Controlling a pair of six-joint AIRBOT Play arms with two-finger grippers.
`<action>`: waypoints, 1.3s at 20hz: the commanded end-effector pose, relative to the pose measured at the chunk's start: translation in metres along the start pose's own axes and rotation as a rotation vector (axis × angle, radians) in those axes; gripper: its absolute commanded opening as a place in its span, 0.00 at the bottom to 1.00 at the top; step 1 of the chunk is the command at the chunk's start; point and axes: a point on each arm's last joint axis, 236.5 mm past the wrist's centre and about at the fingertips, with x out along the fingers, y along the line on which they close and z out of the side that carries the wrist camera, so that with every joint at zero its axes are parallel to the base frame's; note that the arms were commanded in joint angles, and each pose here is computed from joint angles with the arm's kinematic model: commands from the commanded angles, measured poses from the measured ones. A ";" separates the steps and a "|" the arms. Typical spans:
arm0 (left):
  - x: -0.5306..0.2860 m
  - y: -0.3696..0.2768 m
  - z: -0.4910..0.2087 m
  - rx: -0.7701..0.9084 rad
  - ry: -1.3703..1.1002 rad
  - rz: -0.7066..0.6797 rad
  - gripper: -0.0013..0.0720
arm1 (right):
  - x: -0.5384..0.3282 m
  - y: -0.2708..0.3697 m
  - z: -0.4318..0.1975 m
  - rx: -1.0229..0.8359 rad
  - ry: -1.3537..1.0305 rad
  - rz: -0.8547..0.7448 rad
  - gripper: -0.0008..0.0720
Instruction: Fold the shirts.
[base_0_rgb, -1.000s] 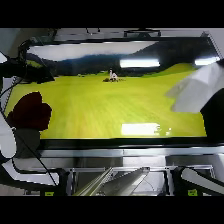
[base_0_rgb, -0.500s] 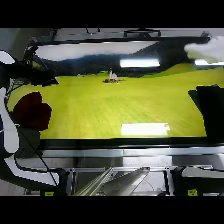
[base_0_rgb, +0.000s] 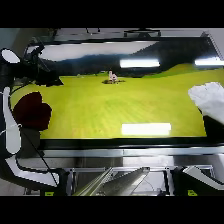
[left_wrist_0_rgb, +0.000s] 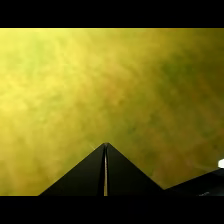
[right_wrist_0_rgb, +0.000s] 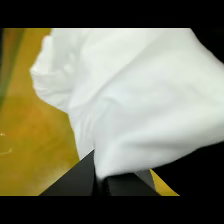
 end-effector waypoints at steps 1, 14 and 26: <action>0.003 -0.009 -0.003 0.017 0.016 -0.007 0.02 | 0.003 -0.052 -0.037 0.029 0.076 -0.111 0.09; 0.005 -0.016 0.002 0.034 0.001 -0.009 0.02 | -0.057 0.021 -0.007 0.125 -0.014 0.072 0.79; -0.017 -0.100 -0.066 0.139 -0.018 -0.046 0.02 | -0.053 0.211 -0.205 -0.472 0.335 0.508 0.03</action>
